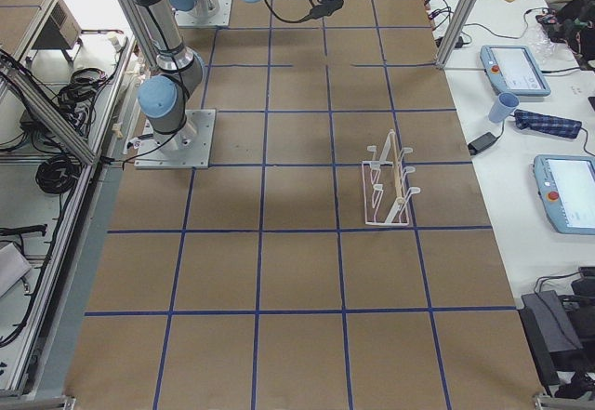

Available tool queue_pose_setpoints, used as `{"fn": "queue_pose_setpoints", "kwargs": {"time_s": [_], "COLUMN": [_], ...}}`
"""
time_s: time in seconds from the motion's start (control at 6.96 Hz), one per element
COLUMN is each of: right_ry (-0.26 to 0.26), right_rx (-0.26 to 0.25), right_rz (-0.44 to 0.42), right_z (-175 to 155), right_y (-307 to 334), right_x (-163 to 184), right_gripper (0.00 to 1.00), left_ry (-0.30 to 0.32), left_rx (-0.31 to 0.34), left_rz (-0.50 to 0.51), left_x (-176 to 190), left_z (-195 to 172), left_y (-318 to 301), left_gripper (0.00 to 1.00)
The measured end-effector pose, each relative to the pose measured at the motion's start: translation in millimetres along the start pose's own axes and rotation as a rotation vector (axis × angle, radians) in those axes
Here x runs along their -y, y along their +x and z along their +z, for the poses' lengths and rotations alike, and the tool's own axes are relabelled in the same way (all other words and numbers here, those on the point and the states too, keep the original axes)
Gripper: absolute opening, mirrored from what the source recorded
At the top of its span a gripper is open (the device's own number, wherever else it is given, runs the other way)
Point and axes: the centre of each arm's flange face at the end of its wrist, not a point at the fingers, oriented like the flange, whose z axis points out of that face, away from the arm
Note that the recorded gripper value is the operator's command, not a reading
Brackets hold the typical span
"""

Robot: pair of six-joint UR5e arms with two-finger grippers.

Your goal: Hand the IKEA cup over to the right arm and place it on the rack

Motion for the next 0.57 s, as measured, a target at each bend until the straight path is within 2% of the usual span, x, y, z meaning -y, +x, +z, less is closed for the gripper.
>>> {"fn": "queue_pose_setpoints", "kwargs": {"time_s": [0.43,0.57], "right_ry": [0.291,0.371], "right_rx": [-0.119,-0.184], "right_rz": [-0.208,-0.286], "right_z": [-19.7,-24.6], "right_y": [-2.7,-0.3], "right_x": [15.0,20.0], "right_gripper": [0.37,0.37], "left_ry": [-0.038,-0.052], "left_rx": [0.185,0.269], "left_rz": [-0.006,0.002], "left_x": [15.7,20.8], "left_z": [-39.1,-57.5], "left_y": [-5.6,-7.3], "left_gripper": [0.98,1.0]}}
